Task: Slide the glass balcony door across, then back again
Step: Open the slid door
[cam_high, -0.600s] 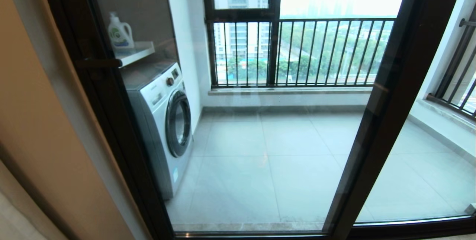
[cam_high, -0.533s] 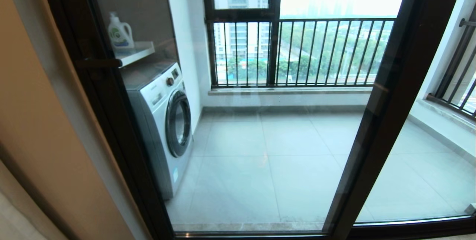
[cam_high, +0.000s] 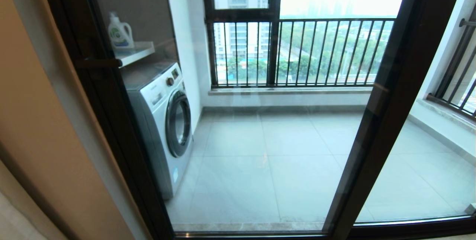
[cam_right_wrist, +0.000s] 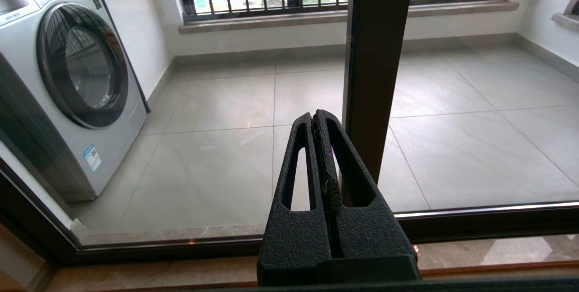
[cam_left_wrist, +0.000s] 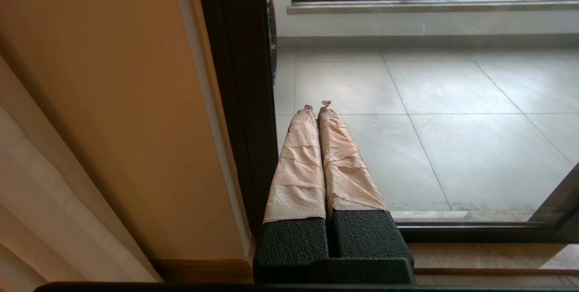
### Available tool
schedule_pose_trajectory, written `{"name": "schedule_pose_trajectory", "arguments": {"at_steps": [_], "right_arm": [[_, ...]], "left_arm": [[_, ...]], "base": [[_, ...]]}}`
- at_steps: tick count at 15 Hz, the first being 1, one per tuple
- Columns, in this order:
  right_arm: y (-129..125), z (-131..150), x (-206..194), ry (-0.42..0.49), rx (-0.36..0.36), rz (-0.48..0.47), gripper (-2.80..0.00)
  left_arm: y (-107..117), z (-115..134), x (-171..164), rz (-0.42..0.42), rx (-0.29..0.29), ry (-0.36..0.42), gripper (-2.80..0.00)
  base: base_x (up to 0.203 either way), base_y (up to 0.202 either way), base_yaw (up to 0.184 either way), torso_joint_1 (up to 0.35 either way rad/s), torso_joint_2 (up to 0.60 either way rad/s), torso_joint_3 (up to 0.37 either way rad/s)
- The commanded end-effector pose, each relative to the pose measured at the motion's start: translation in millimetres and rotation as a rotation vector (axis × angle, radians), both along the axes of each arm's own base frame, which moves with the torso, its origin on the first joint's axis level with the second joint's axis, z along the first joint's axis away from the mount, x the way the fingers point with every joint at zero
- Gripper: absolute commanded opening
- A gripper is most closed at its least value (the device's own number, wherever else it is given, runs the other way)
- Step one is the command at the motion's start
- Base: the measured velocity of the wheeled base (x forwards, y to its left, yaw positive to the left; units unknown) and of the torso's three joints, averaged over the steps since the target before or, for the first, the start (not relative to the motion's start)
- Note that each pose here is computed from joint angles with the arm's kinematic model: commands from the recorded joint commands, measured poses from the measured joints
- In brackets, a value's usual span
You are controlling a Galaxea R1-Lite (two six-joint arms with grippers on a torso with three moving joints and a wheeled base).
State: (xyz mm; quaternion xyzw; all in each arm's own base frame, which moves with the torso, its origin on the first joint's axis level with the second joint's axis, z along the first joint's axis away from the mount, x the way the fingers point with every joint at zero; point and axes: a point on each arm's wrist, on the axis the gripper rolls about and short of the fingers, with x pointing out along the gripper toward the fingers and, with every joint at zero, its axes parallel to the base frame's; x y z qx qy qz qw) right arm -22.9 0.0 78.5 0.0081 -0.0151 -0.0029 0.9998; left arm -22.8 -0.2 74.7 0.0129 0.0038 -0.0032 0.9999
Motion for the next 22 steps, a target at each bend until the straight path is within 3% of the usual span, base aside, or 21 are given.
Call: {"name": "schedule_pose_trajectory", "arguments": {"at_steps": [1,19,22], "right_arm": [[0.0,-3.4,1.0,0.013,0.001,0.0,-2.8],[0.0,-3.3,1.0,0.012,0.001,0.001,-2.8],[0.0,-3.4,1.0,0.013,0.001,0.0,-2.8]], "left_arm": [[0.0,0.0,0.1,0.0,0.0,0.002,-2.8],[-0.1,-0.1,0.1,-0.002,0.018,0.003,-2.8],[-0.5,0.7,-0.1,-0.017,0.084,0.0,-2.8]], "base": [[0.0,0.0,0.0,0.0,0.0,0.0],[0.0,0.0,0.0,0.0,0.0,0.0],[0.0,0.0,0.0,0.0,0.0,0.0]]}}
